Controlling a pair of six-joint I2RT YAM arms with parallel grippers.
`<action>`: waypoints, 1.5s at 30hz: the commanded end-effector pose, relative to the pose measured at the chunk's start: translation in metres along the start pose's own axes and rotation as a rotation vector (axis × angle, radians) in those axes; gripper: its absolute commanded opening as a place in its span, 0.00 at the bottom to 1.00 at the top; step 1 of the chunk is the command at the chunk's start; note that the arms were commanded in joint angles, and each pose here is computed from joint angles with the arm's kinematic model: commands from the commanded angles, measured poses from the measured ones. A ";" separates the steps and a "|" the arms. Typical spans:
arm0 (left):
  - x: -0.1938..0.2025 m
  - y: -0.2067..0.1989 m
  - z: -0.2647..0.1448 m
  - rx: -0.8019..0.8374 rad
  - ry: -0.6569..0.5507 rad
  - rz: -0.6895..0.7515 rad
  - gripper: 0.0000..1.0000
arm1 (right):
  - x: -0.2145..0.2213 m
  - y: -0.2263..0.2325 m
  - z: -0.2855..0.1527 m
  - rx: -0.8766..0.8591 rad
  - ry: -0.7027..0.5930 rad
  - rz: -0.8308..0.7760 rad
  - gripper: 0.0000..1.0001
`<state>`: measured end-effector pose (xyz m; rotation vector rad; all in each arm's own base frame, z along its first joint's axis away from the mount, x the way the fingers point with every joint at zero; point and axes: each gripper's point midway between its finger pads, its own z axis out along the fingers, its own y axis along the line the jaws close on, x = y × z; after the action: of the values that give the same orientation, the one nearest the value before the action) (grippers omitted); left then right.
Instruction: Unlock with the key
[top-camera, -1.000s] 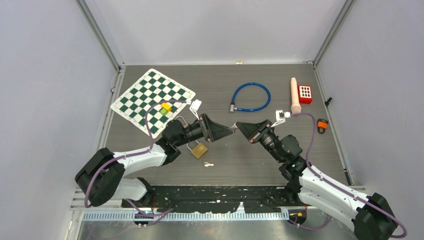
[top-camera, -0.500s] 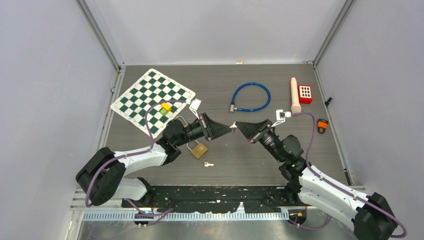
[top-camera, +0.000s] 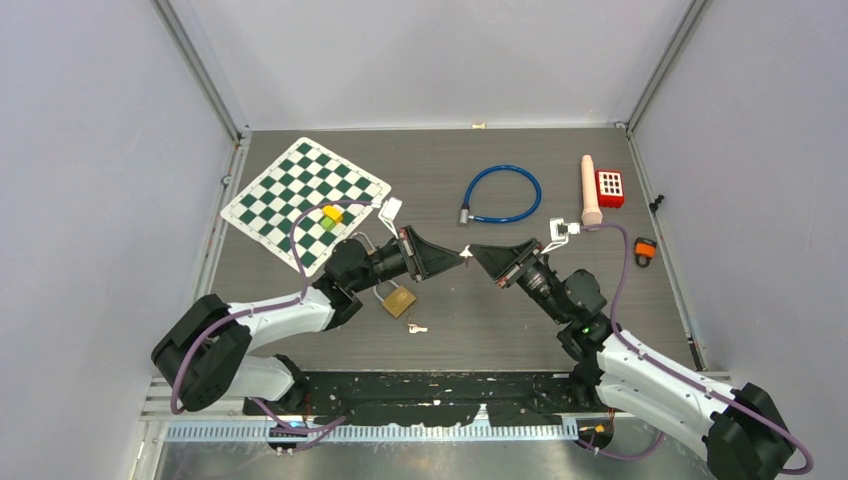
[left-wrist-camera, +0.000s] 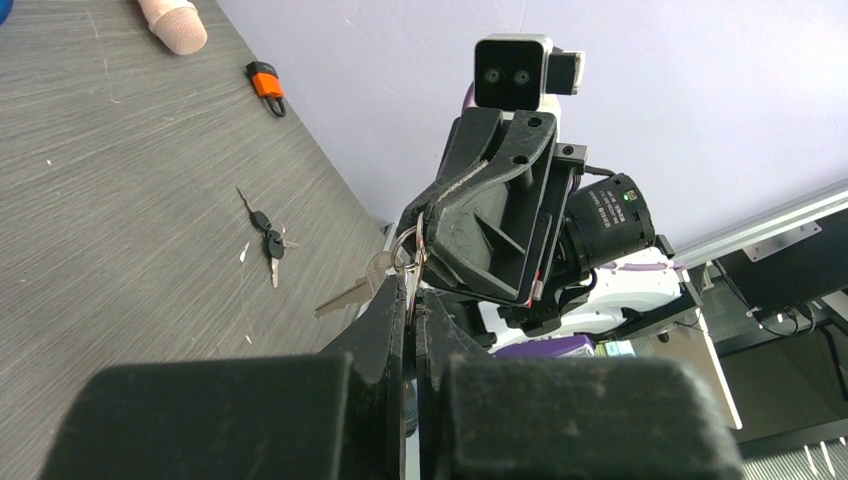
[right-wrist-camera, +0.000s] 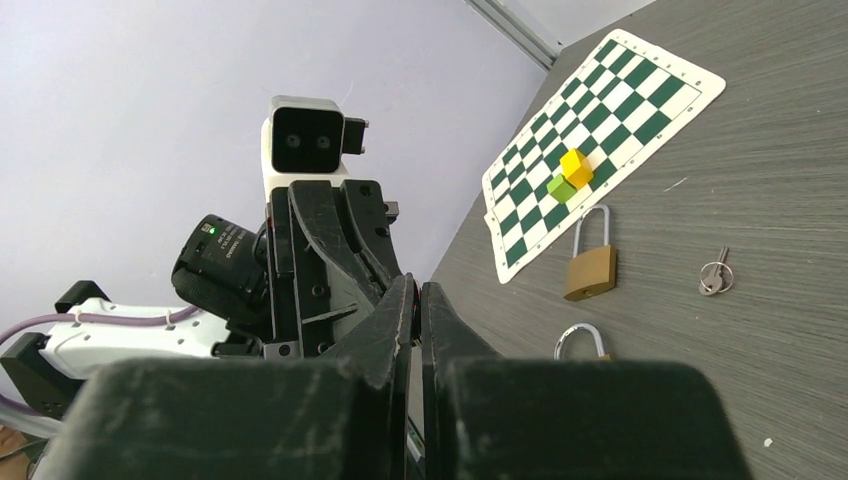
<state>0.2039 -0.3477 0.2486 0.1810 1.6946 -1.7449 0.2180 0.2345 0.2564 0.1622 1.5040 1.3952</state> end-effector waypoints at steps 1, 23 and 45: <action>-0.020 -0.035 0.001 0.124 -0.050 0.074 0.00 | -0.001 0.012 0.002 -0.049 0.015 -0.054 0.08; -0.008 -0.024 -0.037 0.046 0.199 0.138 0.00 | 0.005 0.048 -0.004 -0.364 0.318 -0.270 0.48; -0.028 -0.029 -0.027 0.147 0.019 -0.031 0.00 | 0.018 0.050 -0.003 -0.431 0.385 -0.145 0.36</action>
<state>0.1936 -0.3196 0.2672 0.2811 1.7001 -1.8911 0.1865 0.2626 0.2748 -0.4752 1.5003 1.6539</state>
